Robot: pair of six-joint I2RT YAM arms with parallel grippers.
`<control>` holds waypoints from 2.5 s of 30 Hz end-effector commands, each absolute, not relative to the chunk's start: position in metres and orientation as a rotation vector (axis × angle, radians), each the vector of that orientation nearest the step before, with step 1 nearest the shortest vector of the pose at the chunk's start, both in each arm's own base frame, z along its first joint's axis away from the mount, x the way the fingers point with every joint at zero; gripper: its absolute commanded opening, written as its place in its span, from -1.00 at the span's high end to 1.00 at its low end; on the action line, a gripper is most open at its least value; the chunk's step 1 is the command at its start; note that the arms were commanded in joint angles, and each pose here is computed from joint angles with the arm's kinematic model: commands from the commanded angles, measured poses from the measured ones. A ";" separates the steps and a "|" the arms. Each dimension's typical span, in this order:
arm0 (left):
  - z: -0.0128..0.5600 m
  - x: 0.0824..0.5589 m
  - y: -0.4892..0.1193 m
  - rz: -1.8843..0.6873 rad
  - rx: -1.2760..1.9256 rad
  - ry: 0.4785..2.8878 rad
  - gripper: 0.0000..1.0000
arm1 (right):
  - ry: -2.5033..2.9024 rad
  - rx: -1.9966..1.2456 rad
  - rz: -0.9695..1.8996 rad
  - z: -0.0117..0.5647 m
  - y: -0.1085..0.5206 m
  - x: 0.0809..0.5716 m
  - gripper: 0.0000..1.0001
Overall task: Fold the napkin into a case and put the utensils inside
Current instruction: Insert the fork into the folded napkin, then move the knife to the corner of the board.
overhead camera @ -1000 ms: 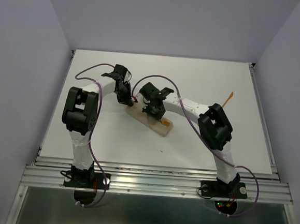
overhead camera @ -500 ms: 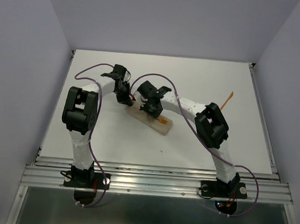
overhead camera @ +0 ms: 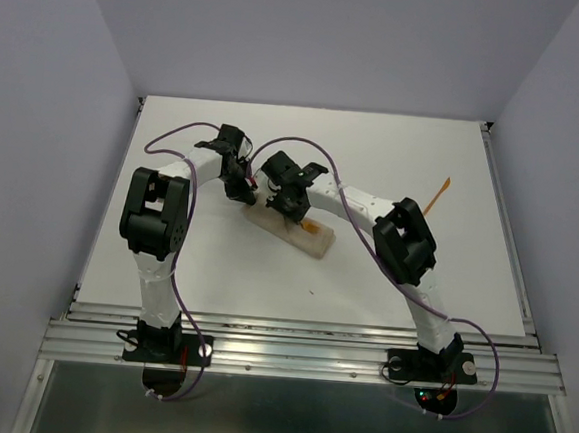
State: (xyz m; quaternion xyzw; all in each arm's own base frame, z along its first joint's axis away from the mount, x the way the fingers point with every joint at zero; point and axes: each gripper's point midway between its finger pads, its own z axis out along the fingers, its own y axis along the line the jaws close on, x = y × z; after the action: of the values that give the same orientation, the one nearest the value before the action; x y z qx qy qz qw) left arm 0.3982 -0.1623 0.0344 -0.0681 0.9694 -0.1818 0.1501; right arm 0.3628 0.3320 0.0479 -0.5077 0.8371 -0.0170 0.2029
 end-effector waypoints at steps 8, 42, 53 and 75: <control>0.044 0.404 -0.165 -0.543 -0.144 2.768 1.00 | 2.272 -1.425 -0.056 0.060 0.344 0.372 0.75; 0.049 0.407 -0.165 -0.542 -0.138 2.762 1.00 | 2.195 -1.169 -0.082 0.136 0.330 0.378 0.07; 0.050 0.406 -0.164 -0.535 -0.133 2.758 1.00 | 2.218 -0.180 0.083 0.200 0.213 0.449 0.01; 0.135 0.417 -0.117 -0.231 -0.226 2.558 0.85 | 2.359 0.811 -0.121 0.065 -0.065 0.448 -0.50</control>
State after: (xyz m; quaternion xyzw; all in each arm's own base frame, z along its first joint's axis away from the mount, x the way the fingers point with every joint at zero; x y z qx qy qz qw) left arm 0.4148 -0.1277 0.1049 -0.0796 0.9603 -0.1018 0.2473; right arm 0.4255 -0.0684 0.0617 0.3184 0.8980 -0.0693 0.2956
